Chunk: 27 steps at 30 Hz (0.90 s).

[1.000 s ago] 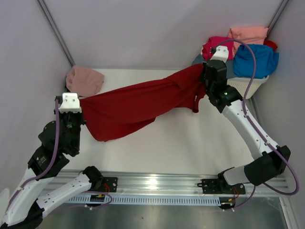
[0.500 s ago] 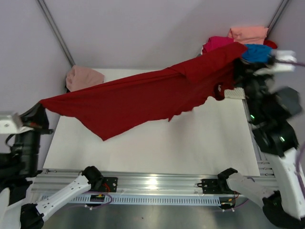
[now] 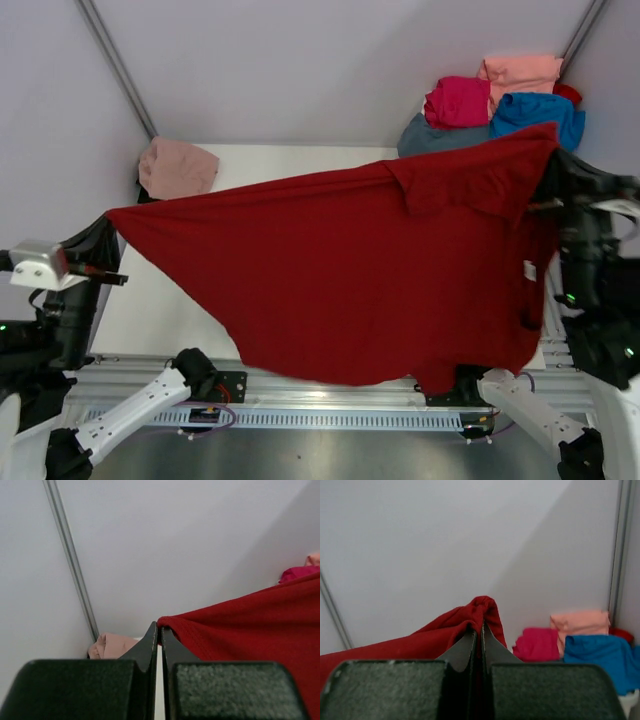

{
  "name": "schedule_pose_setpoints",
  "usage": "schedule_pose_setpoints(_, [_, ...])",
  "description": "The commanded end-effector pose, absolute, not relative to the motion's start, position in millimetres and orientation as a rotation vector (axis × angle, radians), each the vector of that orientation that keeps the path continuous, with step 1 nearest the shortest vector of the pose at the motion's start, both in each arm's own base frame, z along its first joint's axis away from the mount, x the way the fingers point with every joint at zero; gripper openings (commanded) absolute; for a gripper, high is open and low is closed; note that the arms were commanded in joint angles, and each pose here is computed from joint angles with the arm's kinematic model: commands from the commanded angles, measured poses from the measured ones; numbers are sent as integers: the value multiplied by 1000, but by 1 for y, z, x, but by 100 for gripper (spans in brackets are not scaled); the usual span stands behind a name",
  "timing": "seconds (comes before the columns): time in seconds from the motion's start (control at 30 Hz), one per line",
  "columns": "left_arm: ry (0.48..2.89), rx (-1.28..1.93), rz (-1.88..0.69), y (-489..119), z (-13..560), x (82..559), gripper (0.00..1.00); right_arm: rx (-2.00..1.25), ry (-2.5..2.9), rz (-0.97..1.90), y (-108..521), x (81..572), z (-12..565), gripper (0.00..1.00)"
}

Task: Fold and stack the t-shirts
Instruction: Flatten out the tshirt

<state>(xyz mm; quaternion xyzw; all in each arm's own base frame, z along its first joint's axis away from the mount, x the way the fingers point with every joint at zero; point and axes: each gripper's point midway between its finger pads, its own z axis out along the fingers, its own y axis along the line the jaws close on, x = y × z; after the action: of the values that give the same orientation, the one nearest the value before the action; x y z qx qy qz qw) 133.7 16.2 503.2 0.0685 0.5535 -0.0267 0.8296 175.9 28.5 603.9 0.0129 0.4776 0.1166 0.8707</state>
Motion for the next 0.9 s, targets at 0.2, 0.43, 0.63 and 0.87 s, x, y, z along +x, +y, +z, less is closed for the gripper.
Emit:
schedule_pose_setpoints(0.2, [1387, 117, 141, -18, 438, 207, 1, 80, 1375, 15, 58, 325, 463, 0])
schedule_pose_setpoints(0.43, [1490, 194, 269, -60, 346, 278, 1, 137, 1621, -74, 70, 428, 322, 0])
schedule_pose_setpoints(0.63, [1704, -8, 329, -39, 281, 314, 0, 190, 1698, -153, 70, 462, 274, 0])
schedule_pose_setpoints(0.87, [1682, -74, 360, -27, 277, 309, 1, 171, 1625, -135, 69, 462, 290, 0])
